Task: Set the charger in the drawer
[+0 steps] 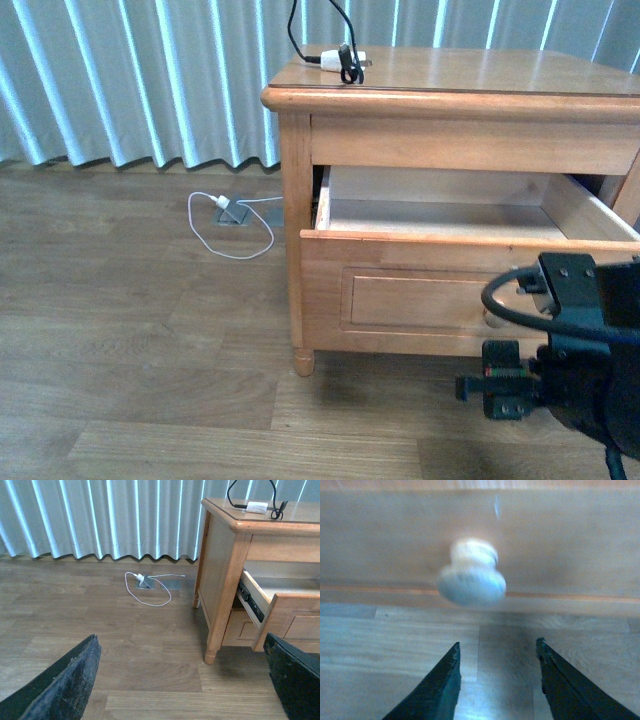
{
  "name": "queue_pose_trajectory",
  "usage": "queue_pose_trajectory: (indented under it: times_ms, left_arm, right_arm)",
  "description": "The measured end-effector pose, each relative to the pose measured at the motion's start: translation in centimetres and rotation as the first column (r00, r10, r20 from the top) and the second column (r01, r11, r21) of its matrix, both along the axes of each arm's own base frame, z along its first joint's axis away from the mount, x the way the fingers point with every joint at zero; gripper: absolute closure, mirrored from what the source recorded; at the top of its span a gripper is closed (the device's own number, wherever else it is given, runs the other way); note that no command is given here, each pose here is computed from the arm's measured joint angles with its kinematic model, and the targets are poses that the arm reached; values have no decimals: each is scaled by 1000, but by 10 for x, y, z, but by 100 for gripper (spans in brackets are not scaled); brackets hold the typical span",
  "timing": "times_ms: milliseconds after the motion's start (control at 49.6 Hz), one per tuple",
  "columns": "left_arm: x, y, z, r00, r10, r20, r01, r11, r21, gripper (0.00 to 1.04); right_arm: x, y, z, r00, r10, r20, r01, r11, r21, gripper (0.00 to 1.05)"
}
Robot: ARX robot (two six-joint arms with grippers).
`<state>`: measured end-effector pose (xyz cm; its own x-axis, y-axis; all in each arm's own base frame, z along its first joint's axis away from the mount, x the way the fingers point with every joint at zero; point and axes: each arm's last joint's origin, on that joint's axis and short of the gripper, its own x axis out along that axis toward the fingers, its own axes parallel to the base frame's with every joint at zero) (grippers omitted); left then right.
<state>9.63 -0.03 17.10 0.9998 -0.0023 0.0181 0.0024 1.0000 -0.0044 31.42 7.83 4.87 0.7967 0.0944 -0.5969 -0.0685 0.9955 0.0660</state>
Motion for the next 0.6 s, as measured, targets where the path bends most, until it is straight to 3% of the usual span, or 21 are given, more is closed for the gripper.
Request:
queue_pose_trajectory:
  times_ms: [302,605]
  left_arm:
    - [0,0,0,1000,0,0,0,1000,0,6]
    - [0,0,0,1000,0,0,0,1000,0,6]
  right_arm:
    - [-25,-5,36,999,22,50,-25,998,63,7]
    - [-67,-34,97,993,20,118,-38,988,148,9]
